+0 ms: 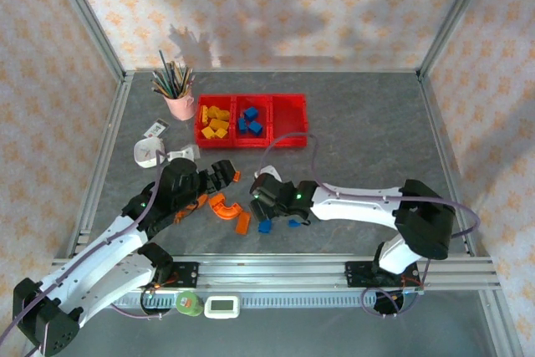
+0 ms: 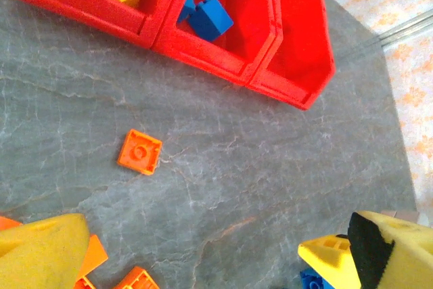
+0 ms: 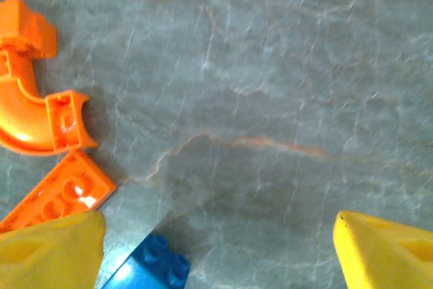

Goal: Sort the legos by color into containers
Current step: Pick up the lego from the bottom-center of the table.

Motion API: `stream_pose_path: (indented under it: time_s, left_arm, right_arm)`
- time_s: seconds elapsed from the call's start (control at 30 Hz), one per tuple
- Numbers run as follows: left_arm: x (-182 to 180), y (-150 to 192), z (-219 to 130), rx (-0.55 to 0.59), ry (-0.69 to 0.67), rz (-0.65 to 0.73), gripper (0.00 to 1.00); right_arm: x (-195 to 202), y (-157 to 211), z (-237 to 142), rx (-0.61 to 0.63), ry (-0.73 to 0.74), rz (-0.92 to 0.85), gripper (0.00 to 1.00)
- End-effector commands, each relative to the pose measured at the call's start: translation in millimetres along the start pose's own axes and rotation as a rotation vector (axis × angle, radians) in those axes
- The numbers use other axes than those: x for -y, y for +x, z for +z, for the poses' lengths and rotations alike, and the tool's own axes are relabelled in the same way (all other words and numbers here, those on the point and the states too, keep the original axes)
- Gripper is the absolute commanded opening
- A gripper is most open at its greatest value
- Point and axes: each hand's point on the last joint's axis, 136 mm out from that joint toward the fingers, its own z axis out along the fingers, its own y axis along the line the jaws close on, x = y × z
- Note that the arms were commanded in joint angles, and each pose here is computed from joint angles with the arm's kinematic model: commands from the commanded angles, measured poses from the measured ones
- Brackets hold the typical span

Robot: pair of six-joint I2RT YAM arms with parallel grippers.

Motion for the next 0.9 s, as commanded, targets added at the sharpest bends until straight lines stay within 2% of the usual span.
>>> stream_pose_path:
  time_s: [0.0, 0.17, 0.43, 0.87]
  left_arm:
    - [-8, 7, 0, -0.016, -0.028, -0.012, 0.99]
    - [-10, 10, 0, -0.019, -0.028, -0.016, 0.99]
    - [-12, 11, -1, -0.022, -0.034, -0.006, 0.99]
    - [-11, 9, -1, -0.010, -0.026, -0.009, 0.99]
  right_arm:
    - [-8, 14, -1, -0.026, -0.003, 0.060, 0.84]
    - [-29, 30, 8, -0.055, -0.012, 0.099, 0.78]
    - [-30, 46, 20, -0.084, 0.013, 0.178, 0.64]
    - [-29, 46, 34, -0.084, 0.059, 0.189, 0.41]
